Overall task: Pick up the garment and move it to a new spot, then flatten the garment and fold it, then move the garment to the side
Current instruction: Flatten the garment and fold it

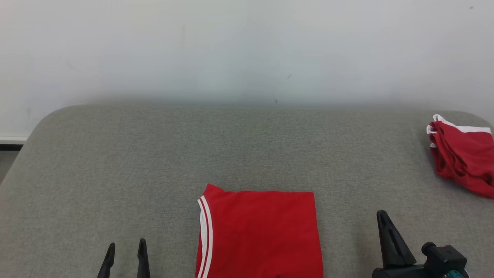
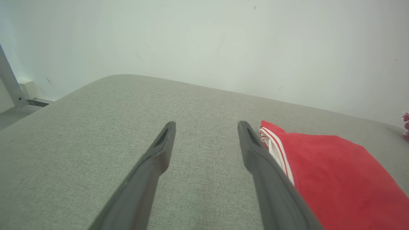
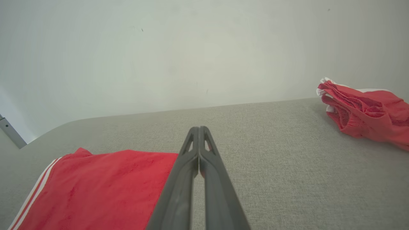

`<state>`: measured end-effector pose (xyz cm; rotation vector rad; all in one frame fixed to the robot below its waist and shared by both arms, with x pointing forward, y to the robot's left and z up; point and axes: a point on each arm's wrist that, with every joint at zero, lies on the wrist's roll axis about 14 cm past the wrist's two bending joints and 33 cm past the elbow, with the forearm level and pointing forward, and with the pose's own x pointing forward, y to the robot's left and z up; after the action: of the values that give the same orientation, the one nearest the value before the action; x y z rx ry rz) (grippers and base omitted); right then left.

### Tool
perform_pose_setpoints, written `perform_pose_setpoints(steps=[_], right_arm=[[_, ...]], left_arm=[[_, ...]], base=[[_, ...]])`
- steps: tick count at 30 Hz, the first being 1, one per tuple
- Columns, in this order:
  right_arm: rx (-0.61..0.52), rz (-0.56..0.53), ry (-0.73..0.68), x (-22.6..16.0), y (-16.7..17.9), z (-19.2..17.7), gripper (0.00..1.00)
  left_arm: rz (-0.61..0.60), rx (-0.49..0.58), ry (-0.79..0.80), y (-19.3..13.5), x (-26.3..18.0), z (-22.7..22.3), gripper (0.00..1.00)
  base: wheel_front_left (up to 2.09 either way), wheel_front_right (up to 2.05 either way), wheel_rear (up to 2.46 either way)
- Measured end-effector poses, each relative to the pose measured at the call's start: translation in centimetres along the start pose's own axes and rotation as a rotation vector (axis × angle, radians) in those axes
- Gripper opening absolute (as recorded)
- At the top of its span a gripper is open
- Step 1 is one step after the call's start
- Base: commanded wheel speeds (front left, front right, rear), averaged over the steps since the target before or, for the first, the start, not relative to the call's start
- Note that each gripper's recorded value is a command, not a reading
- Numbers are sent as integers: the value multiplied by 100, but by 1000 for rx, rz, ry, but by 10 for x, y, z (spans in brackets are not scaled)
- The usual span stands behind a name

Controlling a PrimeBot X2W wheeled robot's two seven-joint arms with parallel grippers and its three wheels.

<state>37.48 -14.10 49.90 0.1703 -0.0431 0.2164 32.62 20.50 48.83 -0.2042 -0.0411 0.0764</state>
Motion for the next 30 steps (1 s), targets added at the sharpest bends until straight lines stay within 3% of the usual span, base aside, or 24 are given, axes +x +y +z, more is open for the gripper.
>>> perform_pose_setpoints(steps=[5, 10, 11, 12, 14, 15, 30], right_arm=[[16, -94, -14, -23, -20, 2, 0], [30, -121, -19, -34, -21, 1, 0], [32, -123, -18, -35, -21, 1, 7], [33, -124, -20, -36, -21, 1, 21], [31, -121, -27, -35, -19, 3, 66], [29, -119, -27, -35, -18, 3, 100], [47, -138, 16, -43, -19, -12, 100]], left_arm=[[-28, 4, -1, -8, 5, 0, 100], [-48, 13, 9, -12, 5, -3, 100], [-49, 15, 8, -11, 5, -2, 100], [-50, 18, 7, -11, 5, -2, 100], [-44, 21, 9, -8, 4, -3, 100], [-43, 21, 10, -7, 4, -3, 100], [-83, 73, 43, -11, 0, -12, 100]], base=[[0, 0, 0], [0, 0, 0], [0, 0, 0], [0, 0, 0], [0, 0, 0], [0, 0, 0], [0, 0, 0]])
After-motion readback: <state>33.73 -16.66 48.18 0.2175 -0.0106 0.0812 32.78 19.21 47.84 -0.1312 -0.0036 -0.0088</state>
